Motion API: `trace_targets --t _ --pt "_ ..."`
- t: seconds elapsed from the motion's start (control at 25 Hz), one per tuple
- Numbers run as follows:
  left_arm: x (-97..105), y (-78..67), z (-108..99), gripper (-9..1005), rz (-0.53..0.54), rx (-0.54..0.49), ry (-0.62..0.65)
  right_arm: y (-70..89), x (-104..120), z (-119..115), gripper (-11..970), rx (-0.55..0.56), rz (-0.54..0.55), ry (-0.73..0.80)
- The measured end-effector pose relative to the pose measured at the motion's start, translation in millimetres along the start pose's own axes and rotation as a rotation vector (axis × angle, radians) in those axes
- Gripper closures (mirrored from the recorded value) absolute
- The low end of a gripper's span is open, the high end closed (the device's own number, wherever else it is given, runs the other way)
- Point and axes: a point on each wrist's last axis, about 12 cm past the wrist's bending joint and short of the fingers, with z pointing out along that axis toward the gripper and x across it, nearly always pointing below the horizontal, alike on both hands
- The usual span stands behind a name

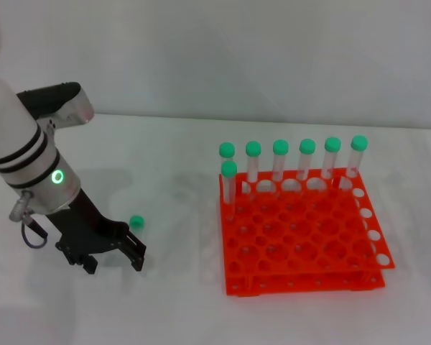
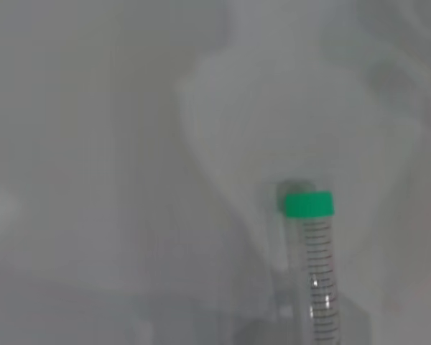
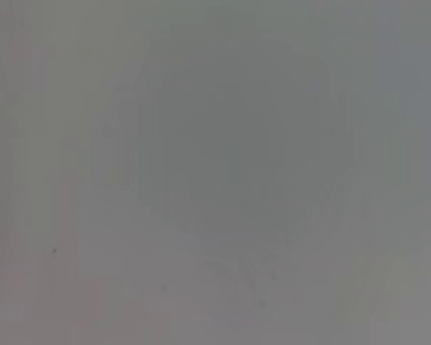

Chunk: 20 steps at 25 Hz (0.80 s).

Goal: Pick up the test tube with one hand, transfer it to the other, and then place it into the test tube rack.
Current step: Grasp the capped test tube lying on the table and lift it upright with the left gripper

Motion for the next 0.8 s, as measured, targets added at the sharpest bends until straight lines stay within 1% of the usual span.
trace_targets --t 0.16,0.32,0.52,0.8 --pt "1.8 1.3 5.3 129 -0.027 0.000 0.012 0.3 0.1 0.0 164 -0.002 -0.002 0.001" --pt "0.7 1.7 5.9 129 -0.034 0.006 -0.001 0.9 -0.1 0.3 164 -0.006 -0.004 0.001" --pt "-2.1 1.6 5.1 280 -0.033 0.004 -0.021 1.9 -1.1 1.7 164 -0.010 -0.005 -0.002" --pt "-2.5 1.6 7.0 331 -0.035 0.004 -0.027 2.7 -1.8 2.8 164 -0.013 -0.006 -0.002"
